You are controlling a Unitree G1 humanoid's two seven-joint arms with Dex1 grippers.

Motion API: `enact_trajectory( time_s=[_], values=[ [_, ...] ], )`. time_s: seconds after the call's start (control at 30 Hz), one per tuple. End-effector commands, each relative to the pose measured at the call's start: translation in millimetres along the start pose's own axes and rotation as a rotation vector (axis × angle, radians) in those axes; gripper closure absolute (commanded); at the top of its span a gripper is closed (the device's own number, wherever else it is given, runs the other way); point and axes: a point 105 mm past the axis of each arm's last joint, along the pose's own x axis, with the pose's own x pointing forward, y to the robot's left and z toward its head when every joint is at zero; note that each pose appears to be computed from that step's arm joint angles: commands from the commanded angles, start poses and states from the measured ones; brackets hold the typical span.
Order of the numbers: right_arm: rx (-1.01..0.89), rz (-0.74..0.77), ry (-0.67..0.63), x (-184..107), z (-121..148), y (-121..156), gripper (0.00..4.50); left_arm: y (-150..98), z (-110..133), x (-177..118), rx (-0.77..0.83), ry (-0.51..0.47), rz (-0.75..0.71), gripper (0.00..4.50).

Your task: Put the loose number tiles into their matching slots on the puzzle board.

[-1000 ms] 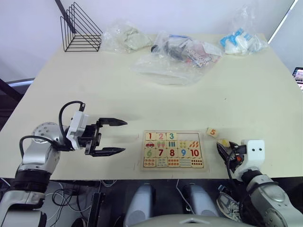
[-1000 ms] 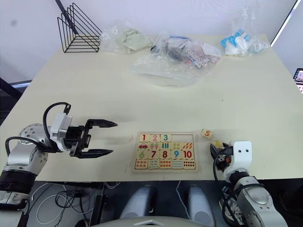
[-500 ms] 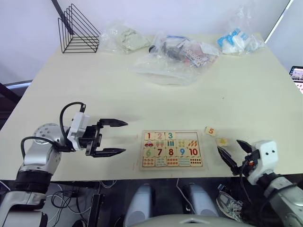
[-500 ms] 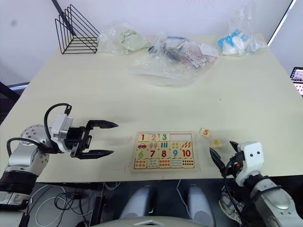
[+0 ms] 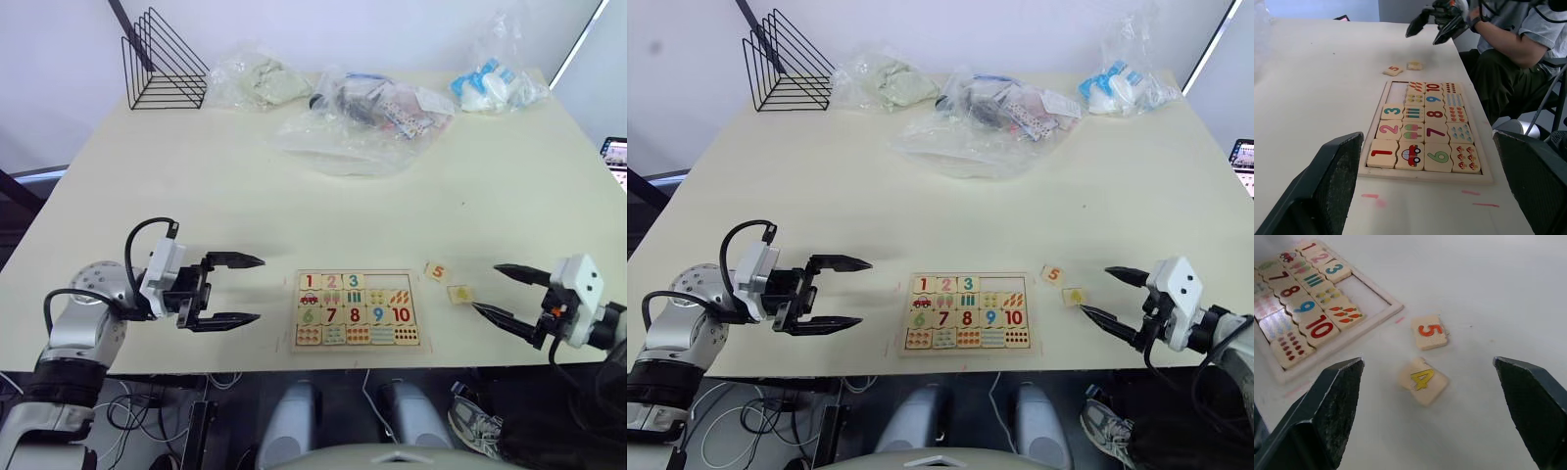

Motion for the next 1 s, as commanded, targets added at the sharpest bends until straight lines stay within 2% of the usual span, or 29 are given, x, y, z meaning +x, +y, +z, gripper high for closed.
enact_trajectory(
  time_s=[0.03,0.3,1.0],
  values=[
    [-0.046,0.104,0.01,0,4,-1,0.08,-2,10,-1,0.047,-0.012,-0.032,0.0],
    [-0.218,0.302,0.155,9,-8,-17,0.08,-4,9,-5,0.069,0.022,-0.044,0.0],
    [-0.327,0.457,0.225,36,-14,-25,0.08,-9,10,-13,0.074,0.043,-0.05,0.0]
  ],
)
